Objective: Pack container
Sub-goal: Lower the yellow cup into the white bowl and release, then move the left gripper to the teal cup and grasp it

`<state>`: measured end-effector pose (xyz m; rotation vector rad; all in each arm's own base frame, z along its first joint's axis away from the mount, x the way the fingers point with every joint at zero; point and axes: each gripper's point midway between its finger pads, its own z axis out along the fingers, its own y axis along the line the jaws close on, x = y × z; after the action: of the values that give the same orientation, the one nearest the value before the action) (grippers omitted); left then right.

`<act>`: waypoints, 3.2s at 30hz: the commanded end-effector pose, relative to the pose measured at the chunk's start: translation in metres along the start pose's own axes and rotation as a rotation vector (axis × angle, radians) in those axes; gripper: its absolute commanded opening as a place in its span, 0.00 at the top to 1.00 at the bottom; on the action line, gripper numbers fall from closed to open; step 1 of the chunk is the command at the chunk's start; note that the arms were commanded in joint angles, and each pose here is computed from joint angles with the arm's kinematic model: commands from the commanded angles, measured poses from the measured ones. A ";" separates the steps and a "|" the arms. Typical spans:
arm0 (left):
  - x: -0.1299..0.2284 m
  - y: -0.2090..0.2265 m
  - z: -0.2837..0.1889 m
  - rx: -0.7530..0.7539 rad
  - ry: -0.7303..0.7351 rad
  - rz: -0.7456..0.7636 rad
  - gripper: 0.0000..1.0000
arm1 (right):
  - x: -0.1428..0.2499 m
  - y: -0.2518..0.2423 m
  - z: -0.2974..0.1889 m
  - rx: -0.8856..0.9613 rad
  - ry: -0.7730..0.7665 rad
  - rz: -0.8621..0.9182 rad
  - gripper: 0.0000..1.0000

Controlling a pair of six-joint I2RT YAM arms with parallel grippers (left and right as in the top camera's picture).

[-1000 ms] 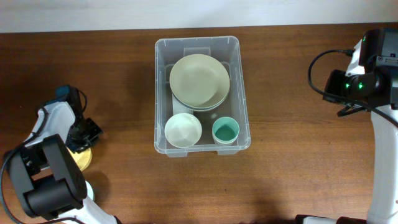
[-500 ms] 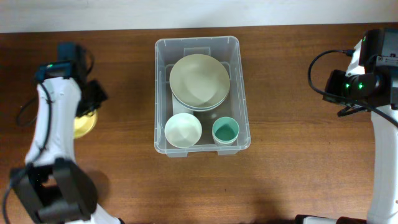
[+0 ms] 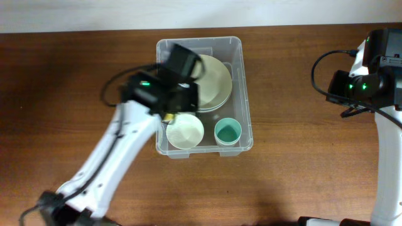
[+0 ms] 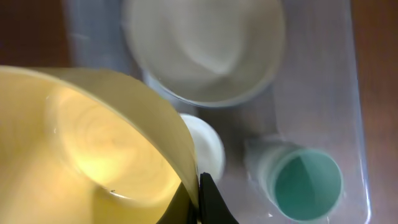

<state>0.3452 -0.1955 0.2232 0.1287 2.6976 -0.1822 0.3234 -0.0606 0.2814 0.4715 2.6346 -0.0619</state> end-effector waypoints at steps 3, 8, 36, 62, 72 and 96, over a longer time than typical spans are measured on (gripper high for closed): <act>0.037 -0.028 0.065 -0.041 0.187 0.041 0.99 | 0.000 -0.003 0.002 0.008 0.003 0.014 0.54; 0.062 -0.038 0.098 -0.023 0.318 0.050 1.00 | 0.000 -0.003 0.002 0.008 0.003 0.014 0.54; 0.035 0.211 -0.080 -0.398 0.038 -0.516 0.24 | 0.000 -0.003 0.002 0.008 0.002 0.014 0.54; 0.256 0.276 0.065 -0.402 0.356 -1.000 0.09 | 0.000 -0.003 0.002 0.008 0.002 0.014 0.54; 0.259 0.286 0.083 -0.424 0.334 -0.993 0.11 | 0.000 -0.003 0.002 0.008 0.002 0.014 0.54; 0.186 0.296 0.087 -0.318 0.182 -0.889 0.99 | -0.001 -0.003 0.002 0.008 0.000 0.014 0.54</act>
<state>0.2173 0.1019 0.0124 -1.3068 2.7356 0.1183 0.3238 -0.0606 0.2811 0.4715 2.6342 -0.0619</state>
